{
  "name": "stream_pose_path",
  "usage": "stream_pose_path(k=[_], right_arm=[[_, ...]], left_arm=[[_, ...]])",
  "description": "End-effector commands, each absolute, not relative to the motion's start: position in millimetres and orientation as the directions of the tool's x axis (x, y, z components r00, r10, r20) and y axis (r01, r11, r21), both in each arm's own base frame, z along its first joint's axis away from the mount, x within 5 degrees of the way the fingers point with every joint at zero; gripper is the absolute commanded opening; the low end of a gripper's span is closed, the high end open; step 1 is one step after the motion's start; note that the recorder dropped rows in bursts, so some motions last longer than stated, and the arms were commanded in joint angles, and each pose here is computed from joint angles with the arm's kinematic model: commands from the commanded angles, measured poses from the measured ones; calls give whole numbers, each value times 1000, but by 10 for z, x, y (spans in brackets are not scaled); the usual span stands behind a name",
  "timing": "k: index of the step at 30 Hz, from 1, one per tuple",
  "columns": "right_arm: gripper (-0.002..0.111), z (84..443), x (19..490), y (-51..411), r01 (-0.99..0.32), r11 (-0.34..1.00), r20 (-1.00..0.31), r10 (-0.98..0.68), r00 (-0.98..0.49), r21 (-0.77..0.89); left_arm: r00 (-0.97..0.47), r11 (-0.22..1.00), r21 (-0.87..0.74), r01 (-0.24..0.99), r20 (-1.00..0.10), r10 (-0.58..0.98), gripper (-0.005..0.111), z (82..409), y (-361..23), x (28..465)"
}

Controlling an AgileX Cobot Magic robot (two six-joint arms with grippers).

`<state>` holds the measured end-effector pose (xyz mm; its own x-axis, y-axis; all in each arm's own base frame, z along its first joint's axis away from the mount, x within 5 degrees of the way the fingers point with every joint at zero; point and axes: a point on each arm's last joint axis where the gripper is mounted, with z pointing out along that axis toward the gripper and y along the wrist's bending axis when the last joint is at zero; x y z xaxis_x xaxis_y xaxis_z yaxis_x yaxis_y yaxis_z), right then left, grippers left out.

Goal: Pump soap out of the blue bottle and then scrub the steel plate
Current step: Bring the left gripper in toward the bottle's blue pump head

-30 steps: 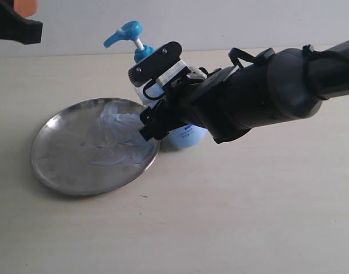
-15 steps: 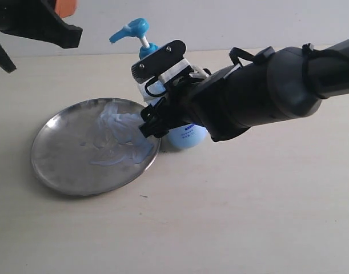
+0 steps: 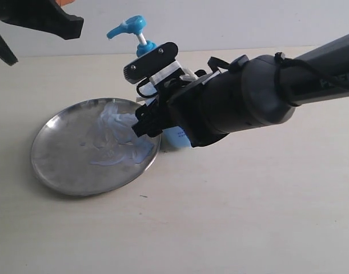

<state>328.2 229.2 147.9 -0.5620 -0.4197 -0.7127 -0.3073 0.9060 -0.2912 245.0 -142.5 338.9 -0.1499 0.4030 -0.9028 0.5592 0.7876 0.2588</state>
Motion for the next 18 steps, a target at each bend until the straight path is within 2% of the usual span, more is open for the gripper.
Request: stream_pose_path(k=[1,9,18], right_arm=[[0,1370,3253,2321,-324,903,-689,-427,-586,-284],[0,1368,3251,2327,-336,897,-685,-437,-583,-287],[0,1362,3246,2327,-351,888,-674,-456,-581,-298]], left_arm=[[-126,790,257,557,-913,387,0,3496,-1456,2469],[-130,789,252,561,-914,384,0,3526,-1523,2557],[-254,807,125,577,-912,322,0,3555,-1670,2705]])
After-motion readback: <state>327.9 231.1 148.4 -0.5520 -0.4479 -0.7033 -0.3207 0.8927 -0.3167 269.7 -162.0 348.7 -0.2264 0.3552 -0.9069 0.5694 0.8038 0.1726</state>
